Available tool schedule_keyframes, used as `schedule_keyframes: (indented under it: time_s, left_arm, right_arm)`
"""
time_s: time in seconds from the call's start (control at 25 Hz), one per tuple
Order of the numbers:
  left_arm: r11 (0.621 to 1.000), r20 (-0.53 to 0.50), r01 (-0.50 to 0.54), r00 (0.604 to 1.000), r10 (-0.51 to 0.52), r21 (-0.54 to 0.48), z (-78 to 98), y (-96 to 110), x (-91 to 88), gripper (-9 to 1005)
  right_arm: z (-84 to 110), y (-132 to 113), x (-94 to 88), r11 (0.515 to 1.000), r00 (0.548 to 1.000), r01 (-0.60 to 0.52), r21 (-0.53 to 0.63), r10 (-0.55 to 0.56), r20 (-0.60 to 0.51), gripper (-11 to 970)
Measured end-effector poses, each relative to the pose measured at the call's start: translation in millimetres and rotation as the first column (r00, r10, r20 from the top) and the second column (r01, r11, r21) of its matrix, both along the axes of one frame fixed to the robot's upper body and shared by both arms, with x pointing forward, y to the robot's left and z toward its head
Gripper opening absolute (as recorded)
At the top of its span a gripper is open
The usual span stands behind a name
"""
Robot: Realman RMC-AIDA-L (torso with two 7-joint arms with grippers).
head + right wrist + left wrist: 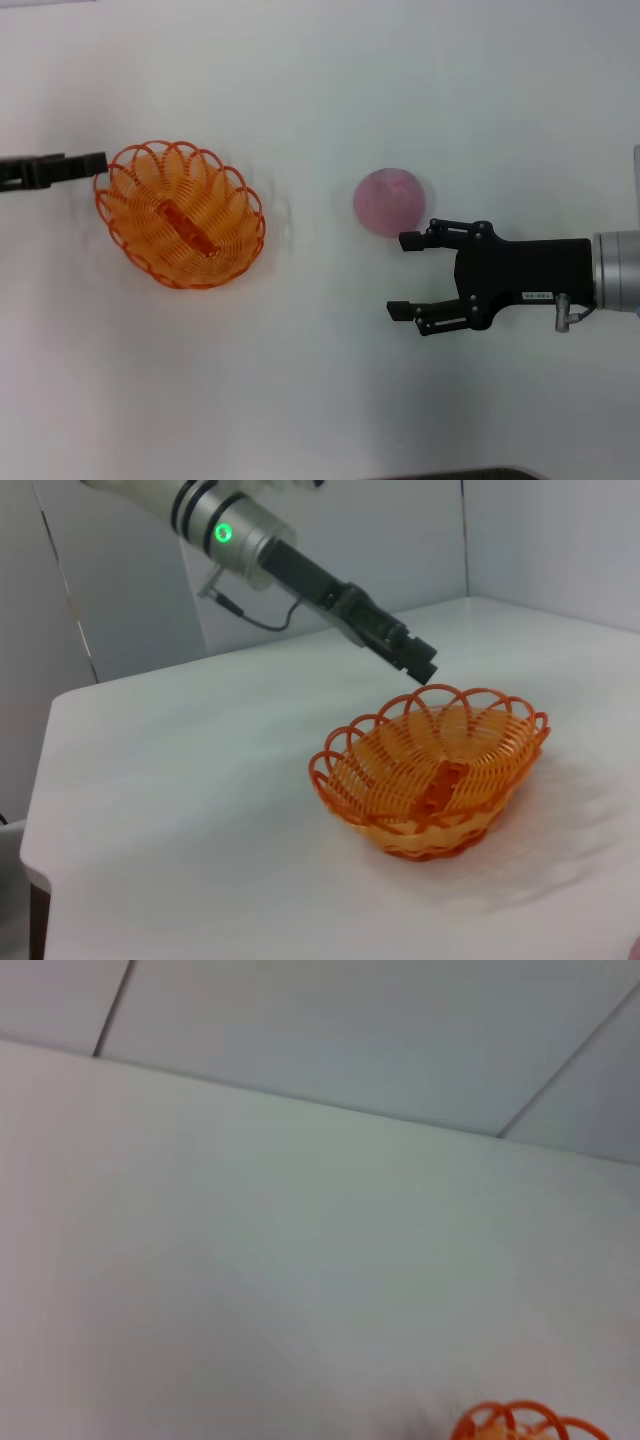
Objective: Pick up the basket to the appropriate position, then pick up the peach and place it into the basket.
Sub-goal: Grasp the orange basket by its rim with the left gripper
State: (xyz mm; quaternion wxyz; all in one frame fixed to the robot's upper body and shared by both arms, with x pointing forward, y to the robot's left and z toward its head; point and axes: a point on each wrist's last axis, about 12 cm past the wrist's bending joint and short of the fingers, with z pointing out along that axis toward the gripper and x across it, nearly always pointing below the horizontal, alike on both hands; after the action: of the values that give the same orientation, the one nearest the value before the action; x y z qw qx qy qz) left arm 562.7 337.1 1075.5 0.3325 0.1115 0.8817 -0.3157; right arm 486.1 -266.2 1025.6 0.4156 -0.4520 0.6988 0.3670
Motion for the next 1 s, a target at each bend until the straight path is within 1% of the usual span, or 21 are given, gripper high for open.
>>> schedule_keyframes:
  time_s: [0.24, 0.36, 0.48, 0.56, 0.64, 0.68, 0.72, 0.84, 1.0]
  left_arm:
    - [0.997, 0.027, 0.058, 0.998, -0.06, 0.059, 10.3, -9, 15.9, 777]
    - [0.984, 0.032, 0.124, 0.991, -0.129, 0.131, 16.5, -15, 23.8, 777]
    - [0.956, 0.008, 0.19, 0.98, -0.196, 0.225, 22.1, -22, 32.7, 777]
    - [0.93, -0.02, 0.235, 0.971, -0.239, 0.283, 25.5, -28, 38.9, 777]
    - [0.93, -0.02, 0.235, 0.971, -0.239, 0.283, 25.5, -28, 38.9, 777]
    - [0.916, -0.034, 0.258, 0.965, -0.26, 0.307, 28.0, -31, 42.2, 777]
    - [0.889, -0.061, 0.302, 0.952, -0.299, 0.345, 34.3, -38, 48.7, 777]
    - [0.868, -0.076, 0.327, 0.943, -0.323, 0.373, 41.0, -46, 55.6, 777]
    - [0.824, -0.122, 0.389, 0.92, -0.373, 0.412, 48.9, -59, 62.0, 776]
  right_arm:
    - [0.6, 0, 0.5, 1.0, 1.0, -0.002, 0.002, 0.002, 0.001, 924]
    - [1.2, 1, 1.1, 1.0, 1.0, -0.003, 0.005, 0.003, -0.003, 924]
    - [1.6, 2, 2.4, 1.0, 1.0, -0.004, 0.004, 0.004, -0.012, 924]
    - [1.5, 2, 2.6, 1.0, 1.0, -0.002, 0.003, 0.002, -0.014, 924]
    - [1.5, 2, 2.7, 1.0, 1.0, -0.002, 0.002, 0.002, -0.014, 925]
    - [1.5, 1, 2.7, 1.0, 1.0, -0.001, 0.002, 0.001, -0.014, 925]
    - [1.5, 1, 2.7, 1.0, 1.0, -0.001, 0.002, 0.001, -0.015, 925]
    - [1.4, 1, 2.7, 1.0, 1.0, -0.001, 0.001, 0.001, -0.015, 925]
    - [1.2, 1, 2.9, 1.0, 1.0, 0.001, -0.001, -0.001, -0.015, 925]
